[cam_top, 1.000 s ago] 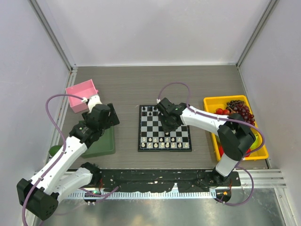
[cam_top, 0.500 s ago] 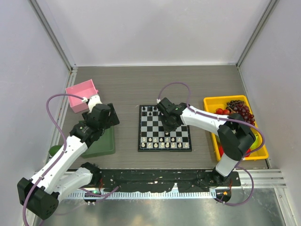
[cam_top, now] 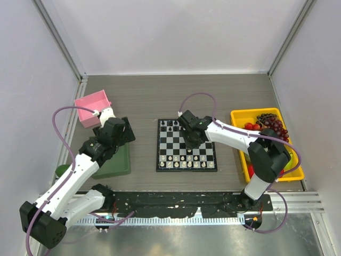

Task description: Set up the chess pieces on the board

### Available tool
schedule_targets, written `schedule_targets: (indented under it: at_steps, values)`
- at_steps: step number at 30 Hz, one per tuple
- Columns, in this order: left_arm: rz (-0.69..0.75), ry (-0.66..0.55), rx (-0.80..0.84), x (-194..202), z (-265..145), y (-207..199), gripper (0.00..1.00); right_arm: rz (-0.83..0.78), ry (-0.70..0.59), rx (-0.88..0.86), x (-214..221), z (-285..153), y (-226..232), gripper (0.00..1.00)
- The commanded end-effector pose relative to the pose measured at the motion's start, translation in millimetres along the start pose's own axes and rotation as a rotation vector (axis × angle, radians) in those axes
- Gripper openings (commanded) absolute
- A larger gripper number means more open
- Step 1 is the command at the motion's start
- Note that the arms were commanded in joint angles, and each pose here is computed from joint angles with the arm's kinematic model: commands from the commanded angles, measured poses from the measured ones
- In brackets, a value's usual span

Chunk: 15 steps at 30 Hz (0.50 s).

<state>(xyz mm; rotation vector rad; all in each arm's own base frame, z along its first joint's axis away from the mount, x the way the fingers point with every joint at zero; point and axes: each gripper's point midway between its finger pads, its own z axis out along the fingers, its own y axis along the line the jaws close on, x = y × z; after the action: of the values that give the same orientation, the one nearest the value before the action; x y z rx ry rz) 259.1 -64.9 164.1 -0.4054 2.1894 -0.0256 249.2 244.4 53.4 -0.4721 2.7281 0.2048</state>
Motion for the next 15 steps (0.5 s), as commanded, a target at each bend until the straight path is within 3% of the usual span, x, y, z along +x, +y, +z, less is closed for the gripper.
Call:
schedule_targets:
  at_steps: [1,15]
  values:
    - [-0.026,-0.041,-0.004,-13,-3,0,0.99,0.014,-0.109,-0.003,-28,-28,-1,0.16]
    - [-0.031,-0.032,0.019,-13,-1,-6,0.99,0.197,-0.218,0.132,-18,-55,-55,0.16]
